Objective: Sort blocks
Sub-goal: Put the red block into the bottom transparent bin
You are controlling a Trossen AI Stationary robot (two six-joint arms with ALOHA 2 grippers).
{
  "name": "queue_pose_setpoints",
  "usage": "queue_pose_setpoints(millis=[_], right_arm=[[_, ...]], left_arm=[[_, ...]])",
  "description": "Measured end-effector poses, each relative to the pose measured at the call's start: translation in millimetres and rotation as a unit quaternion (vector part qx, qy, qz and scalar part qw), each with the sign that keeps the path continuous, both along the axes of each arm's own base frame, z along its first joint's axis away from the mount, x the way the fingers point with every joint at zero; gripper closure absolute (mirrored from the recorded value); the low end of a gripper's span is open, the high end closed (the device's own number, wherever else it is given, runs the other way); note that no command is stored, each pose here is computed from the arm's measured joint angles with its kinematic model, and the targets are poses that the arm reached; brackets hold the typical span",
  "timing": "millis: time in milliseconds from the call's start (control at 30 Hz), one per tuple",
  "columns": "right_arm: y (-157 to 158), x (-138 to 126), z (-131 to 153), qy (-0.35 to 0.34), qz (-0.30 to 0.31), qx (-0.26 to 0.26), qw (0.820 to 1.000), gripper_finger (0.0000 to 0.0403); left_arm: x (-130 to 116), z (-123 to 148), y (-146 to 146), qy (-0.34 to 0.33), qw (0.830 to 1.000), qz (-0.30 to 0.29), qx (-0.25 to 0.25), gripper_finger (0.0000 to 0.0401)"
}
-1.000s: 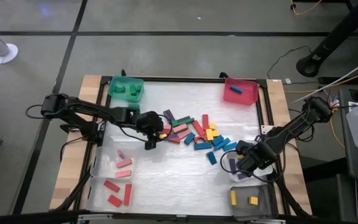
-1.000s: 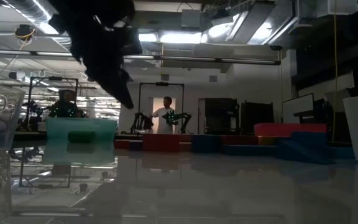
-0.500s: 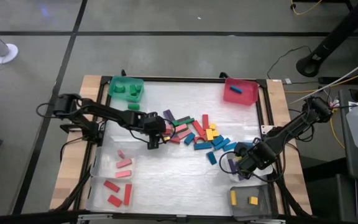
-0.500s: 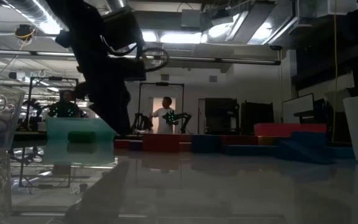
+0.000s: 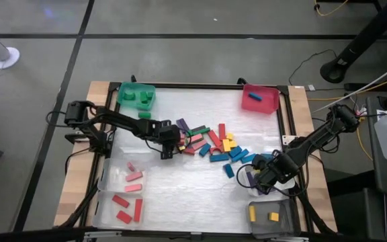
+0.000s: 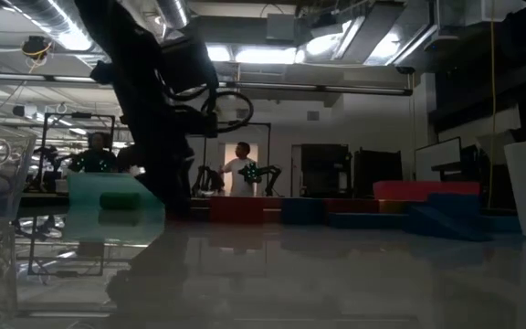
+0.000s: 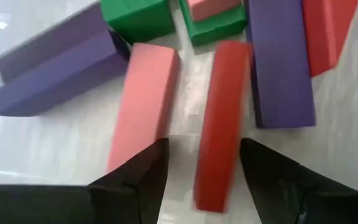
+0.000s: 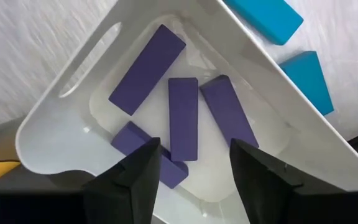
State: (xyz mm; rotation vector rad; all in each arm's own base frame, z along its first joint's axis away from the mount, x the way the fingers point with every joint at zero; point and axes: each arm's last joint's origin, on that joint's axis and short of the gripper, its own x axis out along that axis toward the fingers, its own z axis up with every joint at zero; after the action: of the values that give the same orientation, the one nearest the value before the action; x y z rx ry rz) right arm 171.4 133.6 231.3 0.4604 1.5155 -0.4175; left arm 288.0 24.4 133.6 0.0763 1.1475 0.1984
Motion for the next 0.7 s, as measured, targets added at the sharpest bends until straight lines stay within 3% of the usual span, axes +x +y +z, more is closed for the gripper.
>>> queue_pose_setpoints(millis=[233,467,533,700], right_arm=[[0.5,0.7,-0.1,-0.003,0.0,0.002,1.0,0.021],[2.0,2.6,0.0,-0.013,0.0,0.01,1.0,0.021],[3.2,4.3,0.1,-0.021,-0.001,0.016,1.0,0.021],[6.3,8.0,0.7,-0.039,-0.002,0.034,0.999,0.021]], left_arm=[[-1.0,0.4,6.5,0.0,1.0,0.005,-0.01,0.0232],[-3.0,3.7,4.6,-0.002,0.999,0.009,-0.036,0.0341],[-2.5,12.3,4.2,-0.009,0.998,0.021,-0.052,0.0362],[-2.6,54.0,-1.5,-0.041,0.994,0.011,-0.102,0.0362]])
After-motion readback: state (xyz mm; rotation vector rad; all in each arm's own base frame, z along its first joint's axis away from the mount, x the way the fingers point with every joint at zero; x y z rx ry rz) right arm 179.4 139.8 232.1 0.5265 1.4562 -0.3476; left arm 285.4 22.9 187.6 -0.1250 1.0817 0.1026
